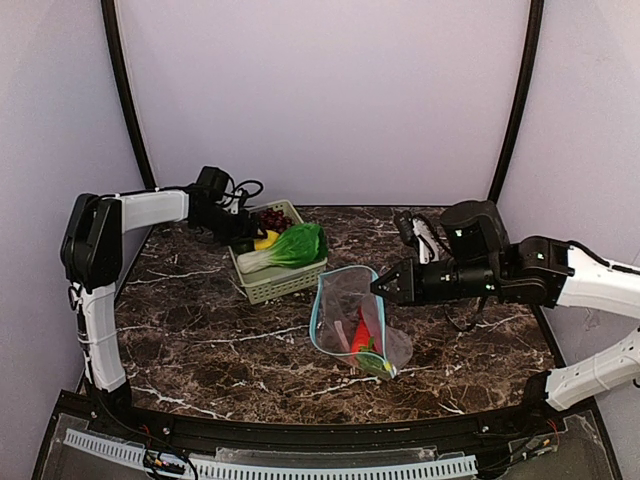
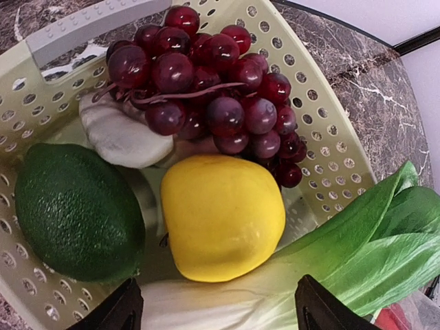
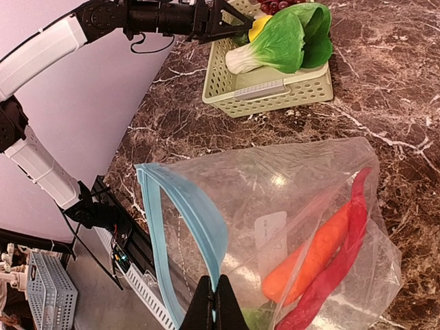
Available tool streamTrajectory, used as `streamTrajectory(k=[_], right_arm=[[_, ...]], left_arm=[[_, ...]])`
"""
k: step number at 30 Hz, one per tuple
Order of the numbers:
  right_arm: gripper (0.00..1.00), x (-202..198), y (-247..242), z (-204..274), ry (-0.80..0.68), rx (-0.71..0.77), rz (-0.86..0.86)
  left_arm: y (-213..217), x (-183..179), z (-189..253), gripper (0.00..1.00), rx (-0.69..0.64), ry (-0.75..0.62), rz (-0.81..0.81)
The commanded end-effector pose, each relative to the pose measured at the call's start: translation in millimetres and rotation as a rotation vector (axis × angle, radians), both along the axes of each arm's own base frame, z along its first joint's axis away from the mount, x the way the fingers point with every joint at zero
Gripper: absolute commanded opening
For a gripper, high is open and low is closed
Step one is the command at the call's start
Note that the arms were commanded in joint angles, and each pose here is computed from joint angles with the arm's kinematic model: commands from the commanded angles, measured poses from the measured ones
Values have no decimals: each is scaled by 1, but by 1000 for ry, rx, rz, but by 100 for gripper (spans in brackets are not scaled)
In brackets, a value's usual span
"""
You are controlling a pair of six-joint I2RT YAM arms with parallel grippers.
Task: Place the food in the zip-top bag and seal the zipper
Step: Pick up the fake fruit from the bin.
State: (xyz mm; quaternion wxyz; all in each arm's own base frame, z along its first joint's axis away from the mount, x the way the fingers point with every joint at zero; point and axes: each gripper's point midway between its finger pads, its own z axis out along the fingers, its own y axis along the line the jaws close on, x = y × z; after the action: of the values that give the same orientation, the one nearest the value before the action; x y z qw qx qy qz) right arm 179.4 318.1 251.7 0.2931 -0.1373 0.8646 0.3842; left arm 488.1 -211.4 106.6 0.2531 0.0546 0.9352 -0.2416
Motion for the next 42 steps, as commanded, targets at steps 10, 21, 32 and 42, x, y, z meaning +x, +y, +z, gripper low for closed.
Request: streamTrajectory(k=[10,21,32,42], right_arm=[[0,2,10,7,-2,25,29],[0,3,14,3,9,15,33],[0,4,19,-1,17,7,44],[0,4,19,0,14,8,40]], left_arm=[[-15,14,-15,77,-106,47,-12],[-22,10,-28,75,-142,84,-26],[-27,8,-36,73,-156,103,-37],[-26,12,-31,58,-139,88,-34]])
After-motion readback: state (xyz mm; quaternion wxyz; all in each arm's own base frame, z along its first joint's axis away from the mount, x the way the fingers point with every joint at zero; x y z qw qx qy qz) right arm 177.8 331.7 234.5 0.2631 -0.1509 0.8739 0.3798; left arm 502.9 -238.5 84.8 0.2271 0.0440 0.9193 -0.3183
